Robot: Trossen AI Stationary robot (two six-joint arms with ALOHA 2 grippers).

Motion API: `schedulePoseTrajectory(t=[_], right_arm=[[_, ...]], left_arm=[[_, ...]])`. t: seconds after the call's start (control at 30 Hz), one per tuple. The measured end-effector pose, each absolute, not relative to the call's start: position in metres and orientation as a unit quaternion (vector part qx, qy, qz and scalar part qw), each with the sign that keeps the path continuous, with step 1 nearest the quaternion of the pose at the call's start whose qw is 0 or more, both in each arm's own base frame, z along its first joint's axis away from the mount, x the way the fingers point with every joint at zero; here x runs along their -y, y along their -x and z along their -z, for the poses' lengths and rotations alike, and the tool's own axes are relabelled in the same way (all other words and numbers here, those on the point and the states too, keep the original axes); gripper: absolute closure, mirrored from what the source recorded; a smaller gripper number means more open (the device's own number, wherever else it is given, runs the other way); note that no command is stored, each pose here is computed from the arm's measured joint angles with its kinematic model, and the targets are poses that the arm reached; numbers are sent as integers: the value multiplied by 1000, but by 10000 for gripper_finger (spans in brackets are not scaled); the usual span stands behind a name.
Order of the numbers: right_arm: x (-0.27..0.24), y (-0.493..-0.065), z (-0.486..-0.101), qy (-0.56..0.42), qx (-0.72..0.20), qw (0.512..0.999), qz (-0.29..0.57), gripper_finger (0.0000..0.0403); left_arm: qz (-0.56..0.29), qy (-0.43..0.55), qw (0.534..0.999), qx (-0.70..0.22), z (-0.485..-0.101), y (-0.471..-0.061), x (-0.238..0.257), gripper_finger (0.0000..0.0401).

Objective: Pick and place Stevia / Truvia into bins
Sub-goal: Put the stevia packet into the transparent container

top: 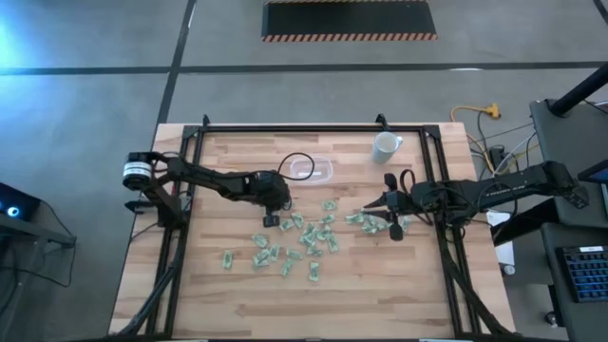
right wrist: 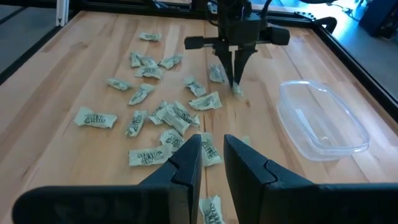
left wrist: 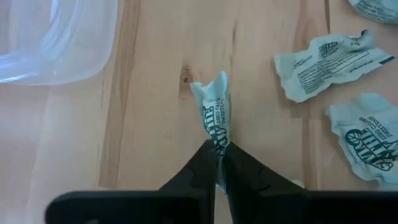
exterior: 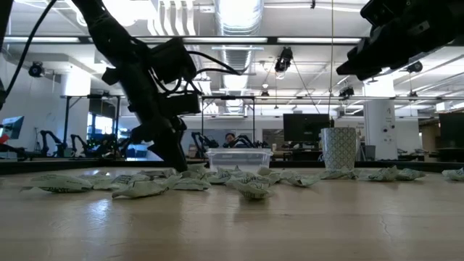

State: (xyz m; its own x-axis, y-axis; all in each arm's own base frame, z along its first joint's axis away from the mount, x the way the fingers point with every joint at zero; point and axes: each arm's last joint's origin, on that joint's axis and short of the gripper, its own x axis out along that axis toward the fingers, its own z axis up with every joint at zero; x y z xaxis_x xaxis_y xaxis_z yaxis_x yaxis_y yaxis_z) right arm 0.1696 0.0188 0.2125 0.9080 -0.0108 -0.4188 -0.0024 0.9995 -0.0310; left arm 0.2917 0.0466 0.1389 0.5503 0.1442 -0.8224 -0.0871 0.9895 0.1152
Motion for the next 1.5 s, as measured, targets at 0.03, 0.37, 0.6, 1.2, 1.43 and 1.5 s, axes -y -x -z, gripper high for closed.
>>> schedulePoseTrajectory(t=[0.03,0.37,0.6,1.2,1.43,1.5], right_arm=[[-19,-169,-212,16,-216,976,2,344],[-18,-164,-191,8,-243,970,6,344],[-17,-165,-193,10,-220,975,18,344],[-18,-167,-195,-15,-208,978,22,344],[-18,-166,-186,-22,-249,968,26,344],[-18,-168,-181,-20,-266,963,25,344]], left_arm=[[-66,-30,881,-467,-140,-292,-47,394],[-69,-61,916,-391,-183,-295,-47,400],[-129,-123,933,-314,-197,-312,-65,401],[-160,-128,908,-366,-191,-354,-113,312],[-161,-102,912,-363,-218,-340,-103,221],[-146,-94,912,-372,-228,-332,-92,213]])
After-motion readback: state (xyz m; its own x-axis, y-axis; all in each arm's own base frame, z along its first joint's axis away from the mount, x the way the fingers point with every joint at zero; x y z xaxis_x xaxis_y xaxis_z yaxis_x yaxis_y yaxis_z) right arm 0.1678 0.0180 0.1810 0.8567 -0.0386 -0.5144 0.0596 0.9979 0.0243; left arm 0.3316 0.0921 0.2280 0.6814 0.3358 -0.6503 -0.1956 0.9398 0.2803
